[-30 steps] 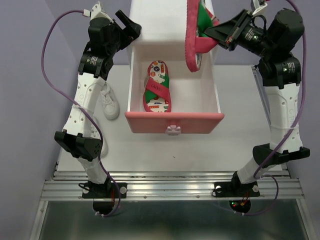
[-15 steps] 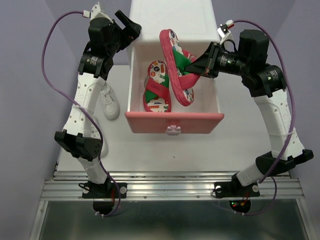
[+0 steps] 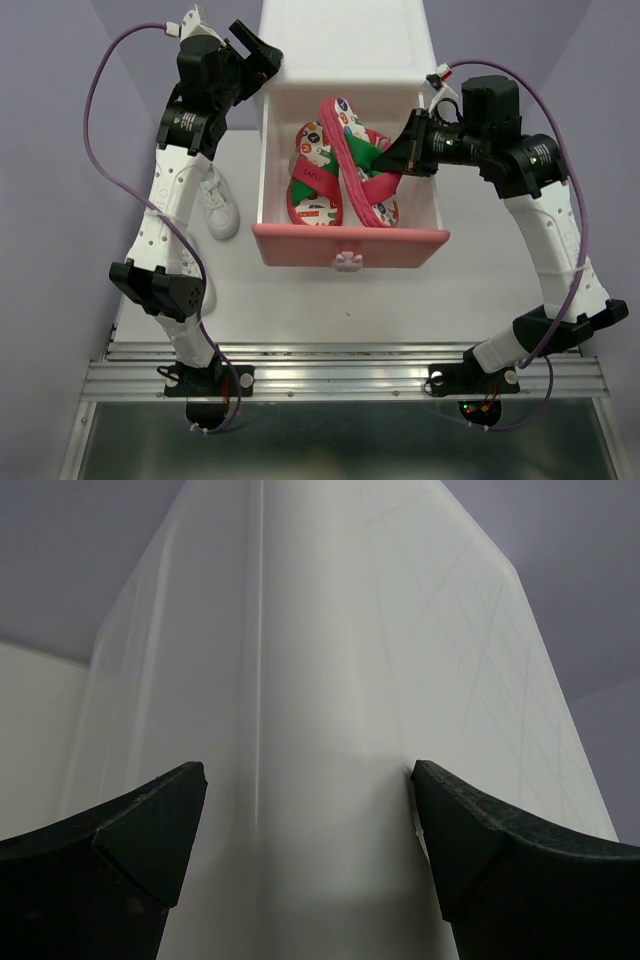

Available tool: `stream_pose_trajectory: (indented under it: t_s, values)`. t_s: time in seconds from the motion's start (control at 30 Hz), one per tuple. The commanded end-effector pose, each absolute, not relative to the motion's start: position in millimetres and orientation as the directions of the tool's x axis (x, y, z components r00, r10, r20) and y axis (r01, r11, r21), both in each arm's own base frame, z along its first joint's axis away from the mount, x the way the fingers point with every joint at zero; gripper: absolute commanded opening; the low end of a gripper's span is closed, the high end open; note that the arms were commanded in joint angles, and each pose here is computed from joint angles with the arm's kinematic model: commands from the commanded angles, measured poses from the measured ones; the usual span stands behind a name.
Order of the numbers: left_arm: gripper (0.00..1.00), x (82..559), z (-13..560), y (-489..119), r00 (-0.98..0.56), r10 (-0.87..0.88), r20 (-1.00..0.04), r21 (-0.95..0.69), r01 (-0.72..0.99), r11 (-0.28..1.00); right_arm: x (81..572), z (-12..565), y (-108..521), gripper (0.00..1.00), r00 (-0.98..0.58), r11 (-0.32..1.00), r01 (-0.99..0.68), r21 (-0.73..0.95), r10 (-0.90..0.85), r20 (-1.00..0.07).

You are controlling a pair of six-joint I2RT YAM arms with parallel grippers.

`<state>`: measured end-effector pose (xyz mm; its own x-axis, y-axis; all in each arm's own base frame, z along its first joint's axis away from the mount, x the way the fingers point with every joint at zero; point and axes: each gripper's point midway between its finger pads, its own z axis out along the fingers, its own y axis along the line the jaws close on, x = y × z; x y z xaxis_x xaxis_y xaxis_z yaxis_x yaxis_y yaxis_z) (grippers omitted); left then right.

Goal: Place and organize the shoes in the shoe cabinet

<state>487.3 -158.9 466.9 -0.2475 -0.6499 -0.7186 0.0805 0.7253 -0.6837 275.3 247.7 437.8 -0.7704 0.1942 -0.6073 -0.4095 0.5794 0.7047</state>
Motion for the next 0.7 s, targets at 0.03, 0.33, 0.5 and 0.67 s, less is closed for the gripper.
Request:
stream_pose_trajectory:
  t_s: [0.03, 0.33, 0.5, 0.67]
  values:
    - [0.94, 501, 344, -135, -0.439, -0.548, -0.712, -0.519, -0.196, 0.832, 289, 447, 238, 0.01, -0.679, 0.676, -0.406, 0.615, 0.226, -0.698]
    - [0.94, 499, 343, -133, -0.437, -0.554, -0.709, -0.520, -0.207, 0.829, 318, 451, 244, 0.00, -0.618, 0.747, -0.315, 0.586, 0.307, -0.724]
    - [0.94, 498, 342, -132, -0.435, -0.557, -0.707, -0.522, -0.211, 0.827, 331, 454, 245, 0.01, -0.558, 0.802, -0.223, 0.555, 0.361, -0.747]
    - [0.94, 498, 341, -131, -0.432, -0.559, -0.708, -0.521, -0.215, 0.826, 335, 453, 240, 0.00, -0.493, 0.849, -0.115, 0.515, 0.401, -0.772]
